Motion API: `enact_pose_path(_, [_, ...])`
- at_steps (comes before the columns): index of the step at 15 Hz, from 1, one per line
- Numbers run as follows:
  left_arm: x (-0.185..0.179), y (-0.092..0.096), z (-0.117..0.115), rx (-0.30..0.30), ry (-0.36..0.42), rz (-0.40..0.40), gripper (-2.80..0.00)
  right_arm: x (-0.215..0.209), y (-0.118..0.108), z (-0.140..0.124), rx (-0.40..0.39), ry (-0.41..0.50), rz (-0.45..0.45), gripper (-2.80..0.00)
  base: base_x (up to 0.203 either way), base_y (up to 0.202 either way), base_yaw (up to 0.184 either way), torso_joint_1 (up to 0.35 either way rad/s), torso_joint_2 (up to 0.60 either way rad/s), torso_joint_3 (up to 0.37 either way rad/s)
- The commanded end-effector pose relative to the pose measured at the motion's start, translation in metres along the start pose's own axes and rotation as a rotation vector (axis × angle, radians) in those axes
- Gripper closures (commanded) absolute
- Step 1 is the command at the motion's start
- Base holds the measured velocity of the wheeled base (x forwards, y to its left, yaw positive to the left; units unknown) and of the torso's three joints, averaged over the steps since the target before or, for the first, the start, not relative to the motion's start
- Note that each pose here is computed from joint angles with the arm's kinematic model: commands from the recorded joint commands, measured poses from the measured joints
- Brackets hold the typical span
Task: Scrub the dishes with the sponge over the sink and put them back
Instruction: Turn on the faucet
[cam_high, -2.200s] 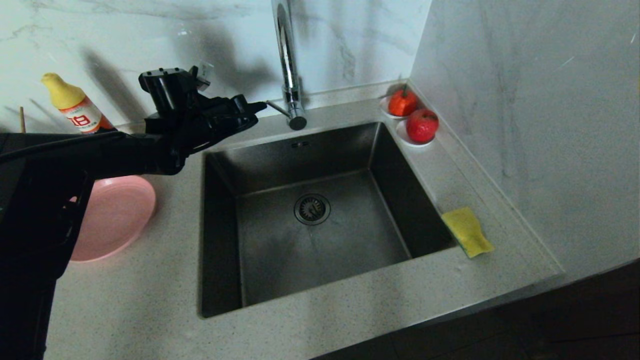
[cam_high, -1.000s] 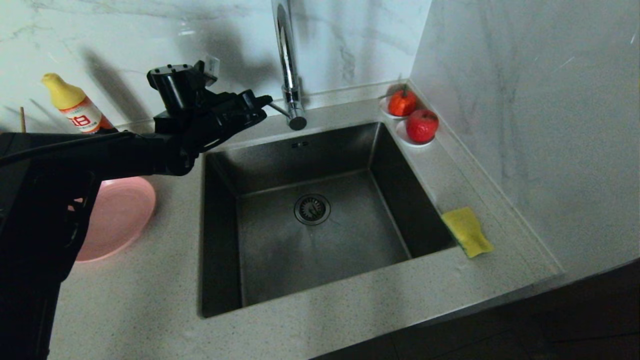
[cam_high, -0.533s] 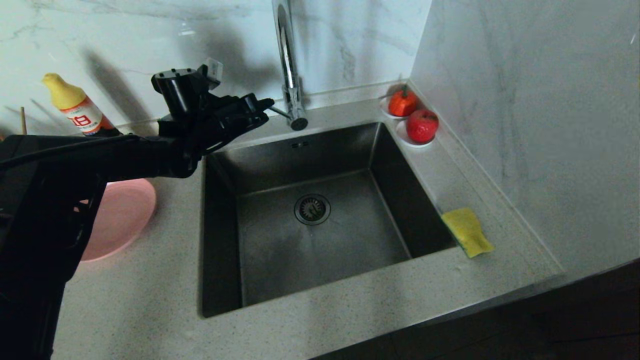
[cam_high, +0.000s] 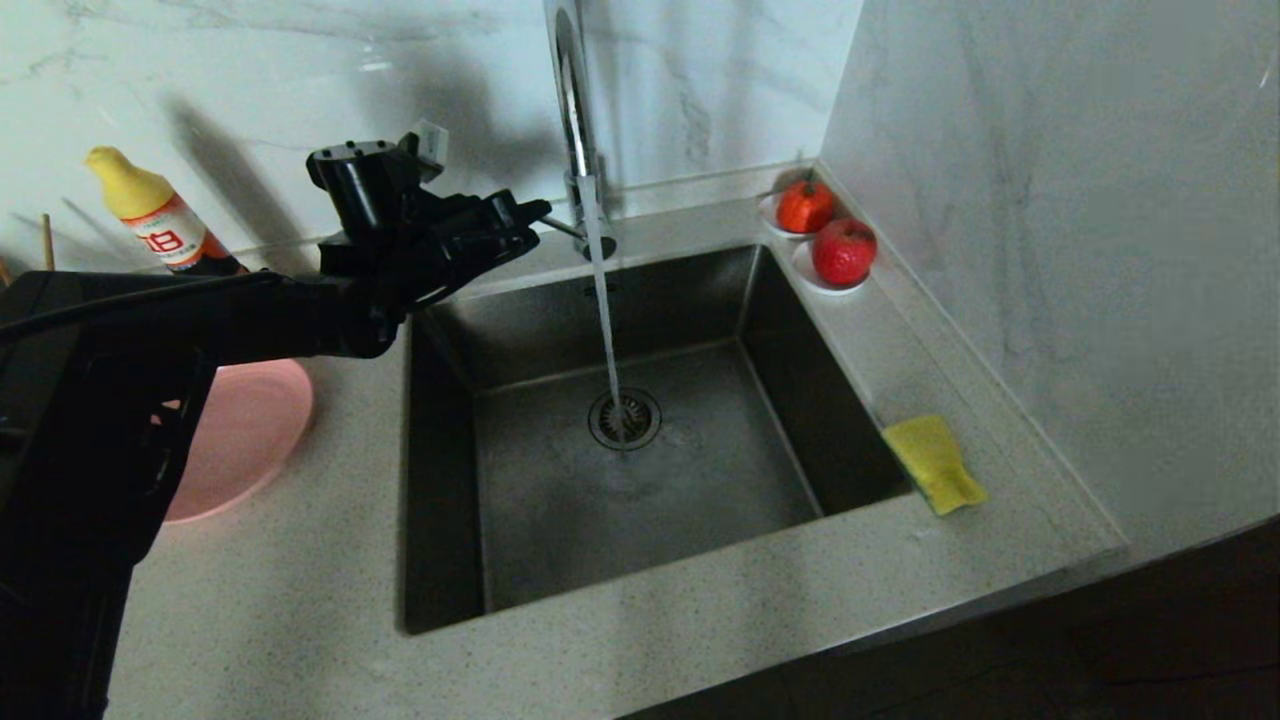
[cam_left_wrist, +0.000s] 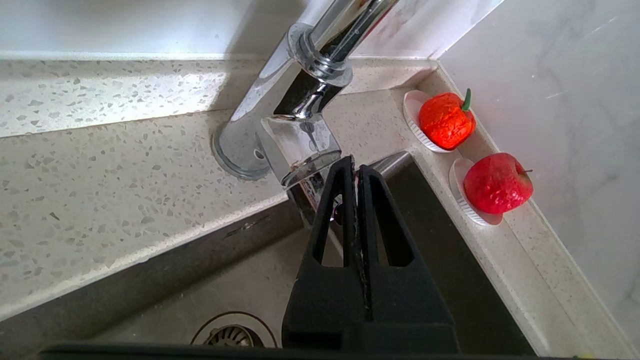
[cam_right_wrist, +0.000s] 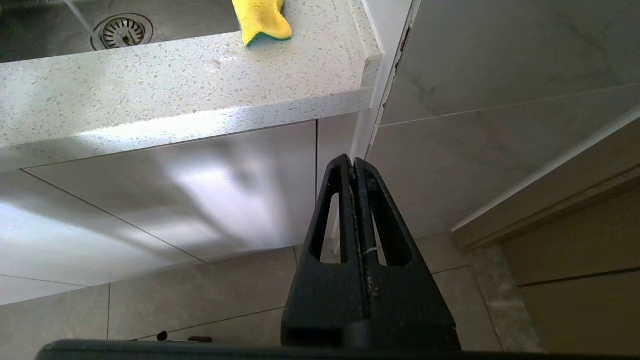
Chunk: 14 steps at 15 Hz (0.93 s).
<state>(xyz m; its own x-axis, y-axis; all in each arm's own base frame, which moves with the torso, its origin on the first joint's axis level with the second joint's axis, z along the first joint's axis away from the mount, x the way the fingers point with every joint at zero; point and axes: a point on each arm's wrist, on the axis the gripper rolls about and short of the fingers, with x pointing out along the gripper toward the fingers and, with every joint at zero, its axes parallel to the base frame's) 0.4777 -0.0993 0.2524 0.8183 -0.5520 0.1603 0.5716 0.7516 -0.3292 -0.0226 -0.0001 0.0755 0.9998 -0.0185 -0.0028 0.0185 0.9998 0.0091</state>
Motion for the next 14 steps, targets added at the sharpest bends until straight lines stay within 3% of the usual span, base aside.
enact_pose_path(1, [0.002, -0.003, -0.007, -0.010, 0.015, -0.008, 0.00, 0.000, 0.000, 0.000, 0.000, 0.000, 0.000, 0.00, 0.000, 0.000, 0.000, 0.000, 0.00, 0.000])
enact_pose_path(4, [0.006, -0.011, -0.013, -0.017, 0.020, -0.002, 0.00, 0.000, 0.000, 0.000, 0.000, -0.001, 0.000, 0.00, 0.000, 0.000, 0.000, 0.000, 0.00, 0.000])
enact_pose_path(11, [0.003, -0.009, -0.023, -0.025, 0.033, 0.020, 0.00, 0.000, 0.000, 0.000, 0.000, 0.000, 0.000, 0.00, 0.000, 0.000, 0.000, 0.000, 0.00, 0.000])
enact_pose_path(14, [0.005, -0.012, -0.006, -0.010, -0.018, 0.017, 0.00, 0.000, 0.000, 0.000, 0.000, -0.001, 0.000, 0.00, 0.000, 0.000, 0.000, 0.000, 0.00, 0.000])
